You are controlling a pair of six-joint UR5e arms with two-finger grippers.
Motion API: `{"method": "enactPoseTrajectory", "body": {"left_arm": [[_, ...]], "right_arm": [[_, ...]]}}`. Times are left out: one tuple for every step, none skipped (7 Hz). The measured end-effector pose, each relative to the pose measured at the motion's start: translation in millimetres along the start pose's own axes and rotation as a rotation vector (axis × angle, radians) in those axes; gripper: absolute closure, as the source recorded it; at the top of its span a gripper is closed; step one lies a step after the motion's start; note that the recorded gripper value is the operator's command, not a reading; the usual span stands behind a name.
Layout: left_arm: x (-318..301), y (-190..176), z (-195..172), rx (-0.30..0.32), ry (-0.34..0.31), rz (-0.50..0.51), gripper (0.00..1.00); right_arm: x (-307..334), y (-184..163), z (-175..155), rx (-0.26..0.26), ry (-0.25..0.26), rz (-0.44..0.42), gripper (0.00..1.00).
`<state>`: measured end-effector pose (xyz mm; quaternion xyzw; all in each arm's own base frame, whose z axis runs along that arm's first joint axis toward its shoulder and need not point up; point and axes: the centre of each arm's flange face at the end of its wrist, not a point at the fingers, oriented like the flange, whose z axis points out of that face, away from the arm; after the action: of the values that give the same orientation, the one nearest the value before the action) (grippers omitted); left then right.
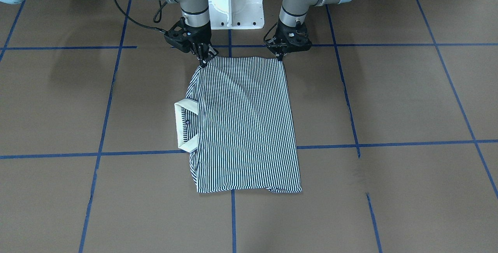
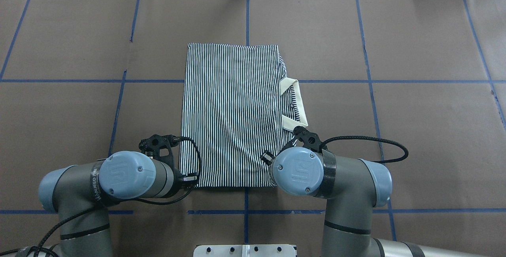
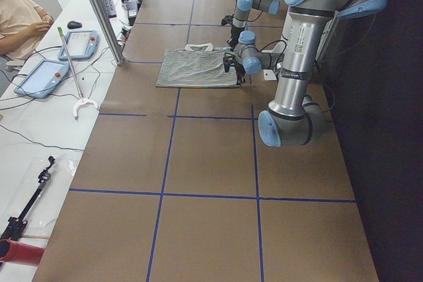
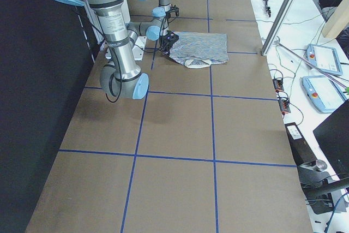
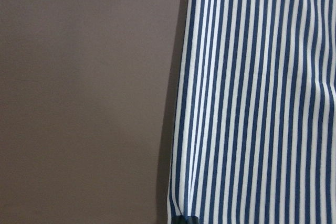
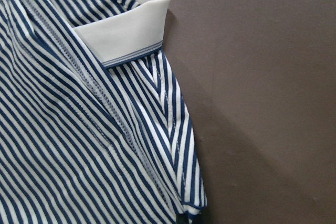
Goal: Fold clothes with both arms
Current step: 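Lift the near edge and fold it over toward the far edge with both grippers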
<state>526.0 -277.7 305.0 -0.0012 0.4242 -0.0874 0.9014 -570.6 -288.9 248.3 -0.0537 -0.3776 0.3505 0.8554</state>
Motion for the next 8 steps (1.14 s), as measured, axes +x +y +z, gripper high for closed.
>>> {"method": "enactPoseTrajectory", "body": {"left_arm": [[2, 0, -3, 0.000, 0.006, 0.000, 1.00], [6, 2, -12, -0.007, 0.023, -0.004, 1.00], [10, 6, -32, -0.021, 0.049, -0.020, 1.00], [14, 12, -56, -0.031, 0.068, -0.046, 1.00], [18, 17, -86, -0.041, 0.080, -0.068, 1.00], [21, 17, -110, -0.045, 0.090, -0.077, 1.00], [24, 1, -125, -0.022, 0.099, -0.079, 1.00], [29, -32, -136, 0.026, 0.106, -0.072, 1.00]], "right_arm": [[0, 0, 0, 0.000, 0.001, 0.000, 1.00], [2, -1, -1, -0.001, 0.000, 0.000, 1.00], [12, -8, -8, -0.006, -0.005, 0.000, 1.00], [33, -19, -25, -0.013, -0.017, 0.001, 1.00], [52, -31, -53, -0.034, -0.041, 0.004, 1.00], [60, -41, -79, -0.062, -0.067, 0.013, 1.00], [50, -61, -98, -0.078, -0.095, 0.032, 1.00], [24, -88, -103, -0.070, -0.115, 0.044, 1.00]]}}
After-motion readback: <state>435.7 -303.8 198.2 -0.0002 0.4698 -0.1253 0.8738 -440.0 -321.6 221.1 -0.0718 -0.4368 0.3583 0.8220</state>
